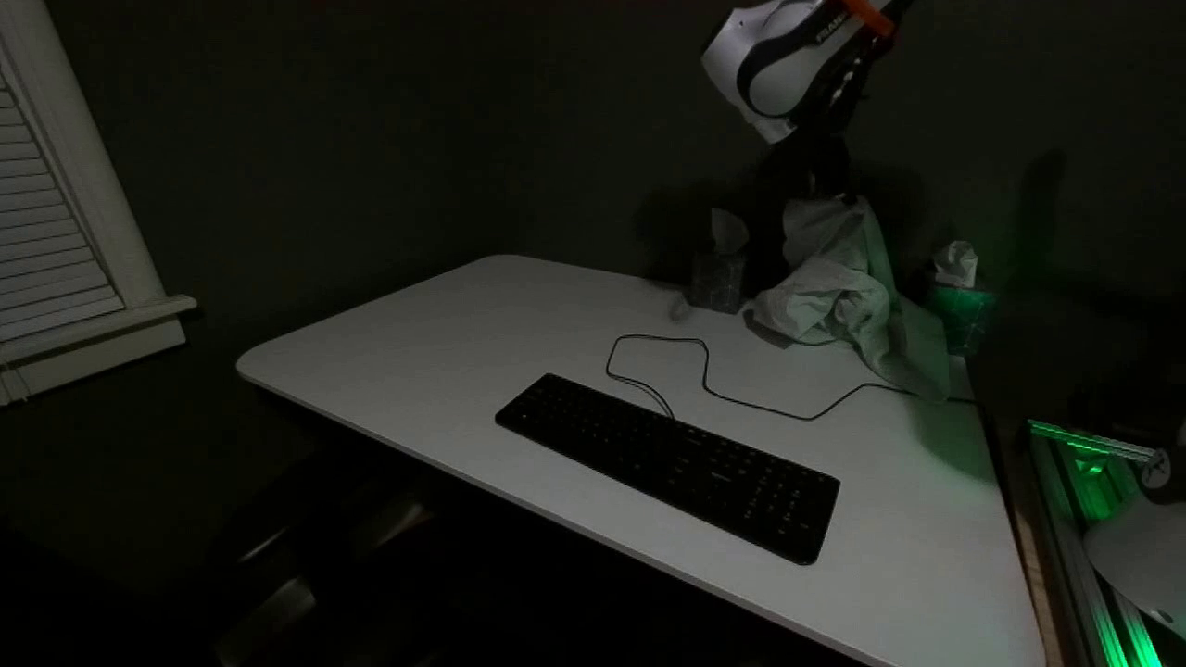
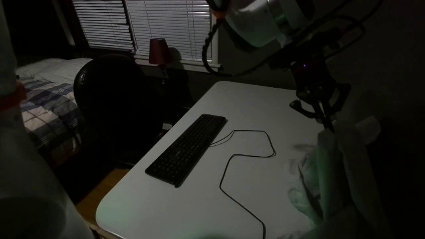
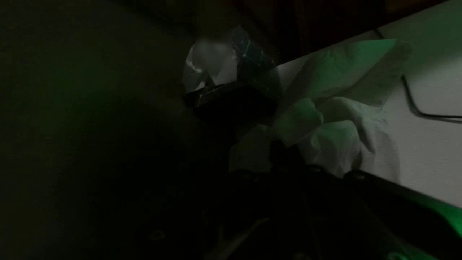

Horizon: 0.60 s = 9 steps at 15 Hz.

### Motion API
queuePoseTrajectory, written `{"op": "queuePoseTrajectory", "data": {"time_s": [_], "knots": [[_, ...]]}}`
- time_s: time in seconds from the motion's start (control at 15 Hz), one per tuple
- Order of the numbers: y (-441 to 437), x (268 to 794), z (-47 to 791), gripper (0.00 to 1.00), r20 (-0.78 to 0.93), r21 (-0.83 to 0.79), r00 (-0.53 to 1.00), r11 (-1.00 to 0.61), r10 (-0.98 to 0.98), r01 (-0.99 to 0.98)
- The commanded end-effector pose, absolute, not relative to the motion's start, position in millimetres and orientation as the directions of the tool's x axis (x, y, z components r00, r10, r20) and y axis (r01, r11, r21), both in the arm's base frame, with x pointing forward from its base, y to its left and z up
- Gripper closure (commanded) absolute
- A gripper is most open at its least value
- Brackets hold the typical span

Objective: Move the white towel to the left

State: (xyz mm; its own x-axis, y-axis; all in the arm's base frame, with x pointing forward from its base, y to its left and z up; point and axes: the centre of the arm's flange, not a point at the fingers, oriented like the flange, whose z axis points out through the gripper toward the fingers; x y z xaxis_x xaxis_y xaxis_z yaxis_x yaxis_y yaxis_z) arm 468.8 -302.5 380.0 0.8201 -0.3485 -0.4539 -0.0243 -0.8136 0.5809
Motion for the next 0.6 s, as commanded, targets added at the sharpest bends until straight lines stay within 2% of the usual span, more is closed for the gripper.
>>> {"op": "queuePoseTrajectory", "data": {"time_s": [0.0, 0.2, 0.53], "knots": [[-249, 453, 449, 1.00, -0.452, 0.424, 0.846, -0.902, -0.282, -0.074], [-207, 456, 489, 1.00, -0.405, 0.288, 0.878, -0.947, -0.255, -0.142], [-151, 485, 517, 1.00, -0.229, 0.090, 0.929, -0.957, -0.290, -0.277]]}}
